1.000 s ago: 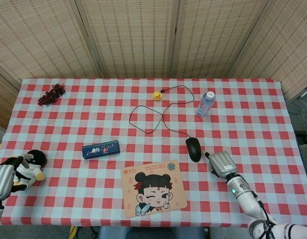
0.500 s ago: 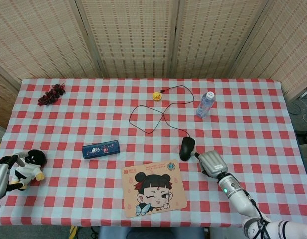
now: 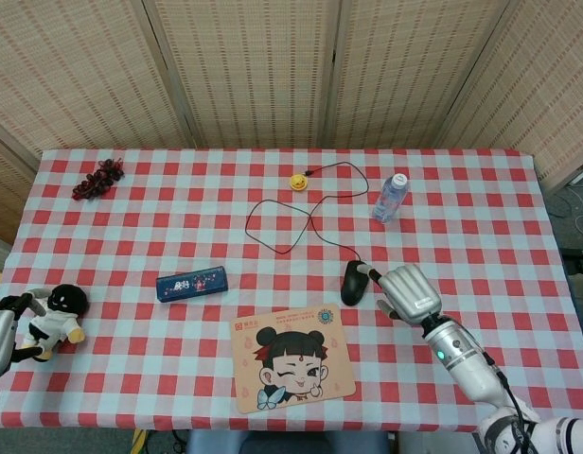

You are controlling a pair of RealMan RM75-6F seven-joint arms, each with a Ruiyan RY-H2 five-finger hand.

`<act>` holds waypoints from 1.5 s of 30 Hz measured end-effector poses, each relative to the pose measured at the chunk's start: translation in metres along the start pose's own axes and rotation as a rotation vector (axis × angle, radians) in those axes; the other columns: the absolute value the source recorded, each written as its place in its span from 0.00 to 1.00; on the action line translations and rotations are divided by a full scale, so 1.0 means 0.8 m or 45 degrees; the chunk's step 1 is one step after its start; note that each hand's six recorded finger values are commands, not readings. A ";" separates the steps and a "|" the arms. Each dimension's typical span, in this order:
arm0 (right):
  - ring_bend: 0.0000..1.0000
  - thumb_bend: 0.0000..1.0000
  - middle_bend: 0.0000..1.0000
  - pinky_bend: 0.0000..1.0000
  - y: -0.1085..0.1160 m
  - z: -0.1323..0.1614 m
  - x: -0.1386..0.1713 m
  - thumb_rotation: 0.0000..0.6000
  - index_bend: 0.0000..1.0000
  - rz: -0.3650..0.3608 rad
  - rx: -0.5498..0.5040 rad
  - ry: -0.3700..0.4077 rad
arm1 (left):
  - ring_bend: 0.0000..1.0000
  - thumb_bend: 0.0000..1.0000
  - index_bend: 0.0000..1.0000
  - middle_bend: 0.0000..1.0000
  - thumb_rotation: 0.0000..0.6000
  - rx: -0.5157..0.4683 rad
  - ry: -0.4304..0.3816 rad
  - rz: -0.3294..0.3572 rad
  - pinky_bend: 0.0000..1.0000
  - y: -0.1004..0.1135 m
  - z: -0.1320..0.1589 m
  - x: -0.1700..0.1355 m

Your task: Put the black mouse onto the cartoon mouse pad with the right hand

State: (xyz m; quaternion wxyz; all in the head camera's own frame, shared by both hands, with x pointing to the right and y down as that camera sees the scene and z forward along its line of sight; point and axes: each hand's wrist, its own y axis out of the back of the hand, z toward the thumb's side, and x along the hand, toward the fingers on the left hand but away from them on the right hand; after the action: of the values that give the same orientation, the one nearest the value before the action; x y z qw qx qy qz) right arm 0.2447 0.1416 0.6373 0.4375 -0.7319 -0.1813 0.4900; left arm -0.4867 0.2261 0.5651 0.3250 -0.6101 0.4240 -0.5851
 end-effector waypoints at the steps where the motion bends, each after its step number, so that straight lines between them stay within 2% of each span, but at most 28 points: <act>1: 1.00 0.00 1.00 1.00 0.004 0.000 -0.004 1.00 0.21 -0.008 0.018 0.006 | 0.37 0.09 0.38 0.50 1.00 0.000 0.001 0.000 0.53 0.000 0.000 0.000; 8: 1.00 0.00 1.00 1.00 0.008 -0.003 -0.032 1.00 0.21 0.032 0.153 0.036 | 0.37 0.09 0.38 0.50 1.00 -0.005 0.009 -0.003 0.53 0.000 -0.003 0.001; 15: 1.00 0.00 1.00 1.00 -0.006 -0.002 -0.064 1.00 0.21 0.130 0.246 0.068 | 0.37 0.09 0.38 0.50 1.00 -0.014 0.013 -0.003 0.53 0.002 -0.005 0.001; 24: 1.00 0.00 1.00 1.00 -0.031 0.006 -0.083 1.00 0.23 0.176 0.410 0.104 | 0.37 0.09 0.38 0.50 1.00 -0.026 0.024 0.001 0.53 0.005 -0.009 0.001; 36: 1.00 0.00 1.00 1.00 -0.055 0.017 -0.090 1.00 0.23 0.160 0.530 0.193 | 0.37 0.09 0.39 0.50 1.00 -0.026 0.034 -0.008 0.53 0.003 -0.011 0.003; 45: 1.00 0.00 1.00 1.00 -0.074 0.021 -0.096 1.00 0.24 0.161 0.574 0.222 | 0.37 0.09 0.39 0.50 1.00 -0.026 0.037 -0.009 0.53 0.003 -0.012 0.003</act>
State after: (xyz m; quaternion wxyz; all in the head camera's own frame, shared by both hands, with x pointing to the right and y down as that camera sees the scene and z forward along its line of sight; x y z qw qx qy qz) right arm 0.2049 0.1288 0.7259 0.5720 -0.6653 0.0172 0.4794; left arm -0.4963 0.2240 0.5648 0.3106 -0.6064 0.4326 -0.5905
